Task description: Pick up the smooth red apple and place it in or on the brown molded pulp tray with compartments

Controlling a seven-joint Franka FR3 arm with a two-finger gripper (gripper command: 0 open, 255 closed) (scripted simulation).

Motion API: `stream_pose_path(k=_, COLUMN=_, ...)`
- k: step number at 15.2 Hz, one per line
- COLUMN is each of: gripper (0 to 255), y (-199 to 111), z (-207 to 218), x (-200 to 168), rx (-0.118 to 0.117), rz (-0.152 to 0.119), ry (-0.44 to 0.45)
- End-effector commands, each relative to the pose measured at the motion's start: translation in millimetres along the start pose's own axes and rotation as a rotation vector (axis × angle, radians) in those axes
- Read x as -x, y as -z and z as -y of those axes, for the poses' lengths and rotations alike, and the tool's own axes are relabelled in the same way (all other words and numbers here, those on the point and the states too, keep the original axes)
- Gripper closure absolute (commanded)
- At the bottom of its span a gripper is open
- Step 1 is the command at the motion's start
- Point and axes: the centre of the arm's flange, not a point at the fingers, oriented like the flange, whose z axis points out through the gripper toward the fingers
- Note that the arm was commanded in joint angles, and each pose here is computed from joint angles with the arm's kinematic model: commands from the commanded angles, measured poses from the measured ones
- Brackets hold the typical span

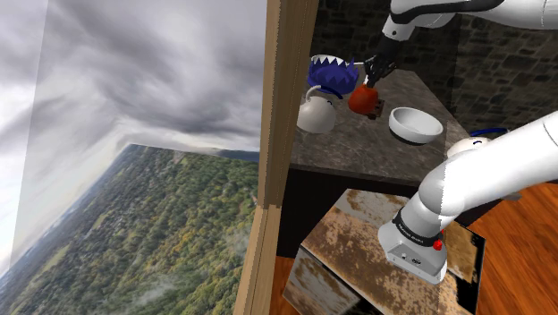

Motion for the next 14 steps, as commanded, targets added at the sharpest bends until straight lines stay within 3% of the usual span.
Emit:
stream_pose_path(k=1, gripper=255, y=7.6, z=-18.7, x=-17.7, rx=0.001, rz=0.0, ry=0.001)
stream_pose_path(k=14, gripper=255, y=46.1, z=-144.7, x=-127.6, rx=0.001, rz=0.0, ry=0.001)
